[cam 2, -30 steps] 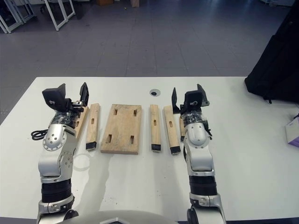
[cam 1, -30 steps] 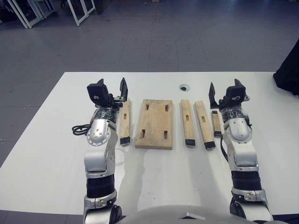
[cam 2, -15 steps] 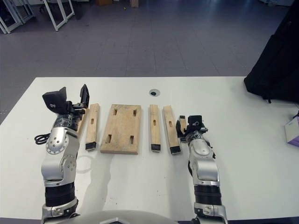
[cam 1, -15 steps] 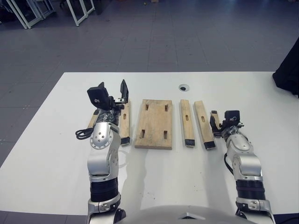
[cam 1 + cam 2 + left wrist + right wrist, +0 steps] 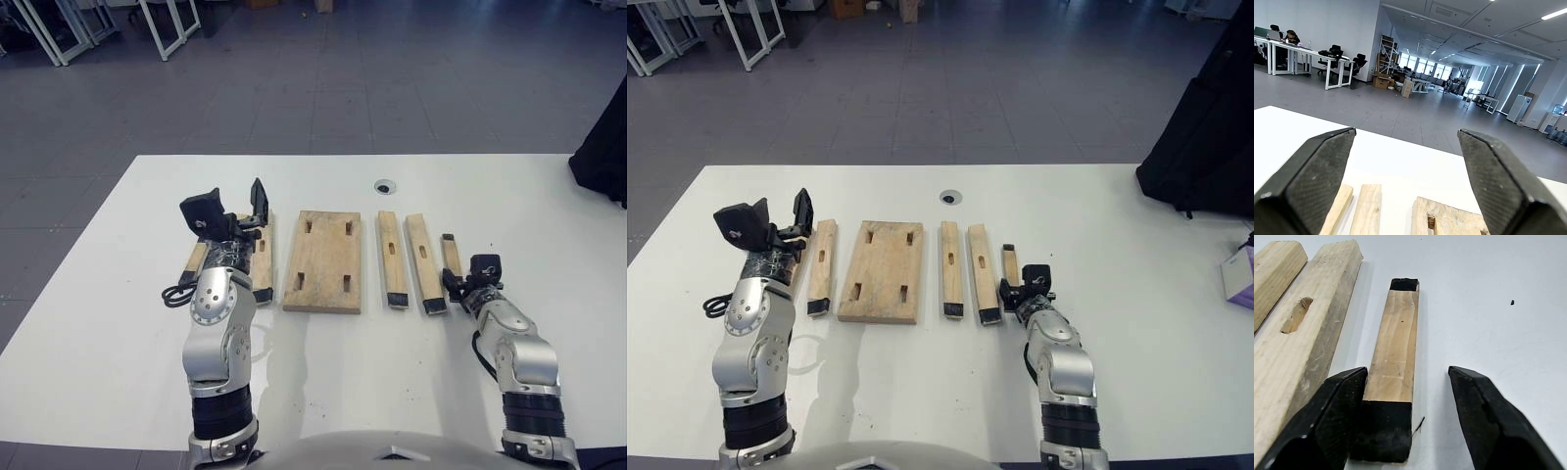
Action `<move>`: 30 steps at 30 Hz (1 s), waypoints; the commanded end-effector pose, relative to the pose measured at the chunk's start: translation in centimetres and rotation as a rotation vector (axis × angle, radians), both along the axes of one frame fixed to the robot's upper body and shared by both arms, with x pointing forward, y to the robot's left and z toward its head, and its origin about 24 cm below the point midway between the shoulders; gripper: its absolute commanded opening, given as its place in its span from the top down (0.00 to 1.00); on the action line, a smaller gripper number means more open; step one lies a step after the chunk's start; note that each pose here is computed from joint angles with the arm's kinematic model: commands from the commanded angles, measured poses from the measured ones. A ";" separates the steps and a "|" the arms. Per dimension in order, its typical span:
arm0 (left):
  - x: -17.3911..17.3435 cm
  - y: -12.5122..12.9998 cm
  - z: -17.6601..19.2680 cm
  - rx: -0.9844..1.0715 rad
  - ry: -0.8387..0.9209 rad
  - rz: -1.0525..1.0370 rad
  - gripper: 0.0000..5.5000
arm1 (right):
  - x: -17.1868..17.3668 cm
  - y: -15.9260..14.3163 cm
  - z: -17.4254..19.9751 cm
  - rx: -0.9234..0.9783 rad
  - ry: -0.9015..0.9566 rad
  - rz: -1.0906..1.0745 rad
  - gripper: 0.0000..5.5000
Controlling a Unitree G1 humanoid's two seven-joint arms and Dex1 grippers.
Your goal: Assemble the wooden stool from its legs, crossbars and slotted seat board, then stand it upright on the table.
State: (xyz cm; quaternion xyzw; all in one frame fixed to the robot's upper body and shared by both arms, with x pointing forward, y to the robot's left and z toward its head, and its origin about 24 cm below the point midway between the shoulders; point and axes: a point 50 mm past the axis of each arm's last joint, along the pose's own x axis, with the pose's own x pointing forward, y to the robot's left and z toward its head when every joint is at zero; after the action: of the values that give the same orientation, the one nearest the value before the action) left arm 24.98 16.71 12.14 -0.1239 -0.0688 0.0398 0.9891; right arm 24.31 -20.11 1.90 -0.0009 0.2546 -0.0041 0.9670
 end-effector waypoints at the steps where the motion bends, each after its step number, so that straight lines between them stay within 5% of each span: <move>1: -0.2 0.2 0.2 -0.021 -0.001 0.007 0.29 | -1.8 0.1 -2.6 0.023 0.170 -0.004 0.59; 6: 0.0 0.5 0.1 -0.023 -0.004 0.000 0.29 | -1.1 -0.1 -2.0 0.003 0.097 -0.003 0.76; 9: 0.5 1.3 0.1 -0.024 -0.002 0.018 0.29 | 0.5 -1.7 -1.1 0.040 0.062 -0.099 0.76; 14: 1.4 2.3 -0.6 -0.113 0.034 -0.065 0.29 | 5.7 -2.6 6.9 -0.040 -0.363 0.028 0.76; 19: 1.2 0.8 2.6 -0.416 -0.110 -0.464 0.29 | 7.3 4.1 15.8 0.092 -0.763 0.395 0.76; 23: -1.0 -1.9 4.1 -0.697 -0.179 -0.834 0.29 | 5.0 9.3 15.4 0.182 -0.781 0.695 0.76; 30: -1.7 -2.7 3.9 -0.698 -0.103 -0.951 0.29 | 1.6 12.2 14.1 0.318 -0.699 1.033 0.76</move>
State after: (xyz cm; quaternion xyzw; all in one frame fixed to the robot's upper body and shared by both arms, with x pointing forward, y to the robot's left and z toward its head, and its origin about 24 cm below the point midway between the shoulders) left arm 23.66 14.11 15.96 -0.4730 -0.0485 -0.3757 0.7954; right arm 26.44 -8.08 15.85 0.0127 -0.1145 0.4797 0.8698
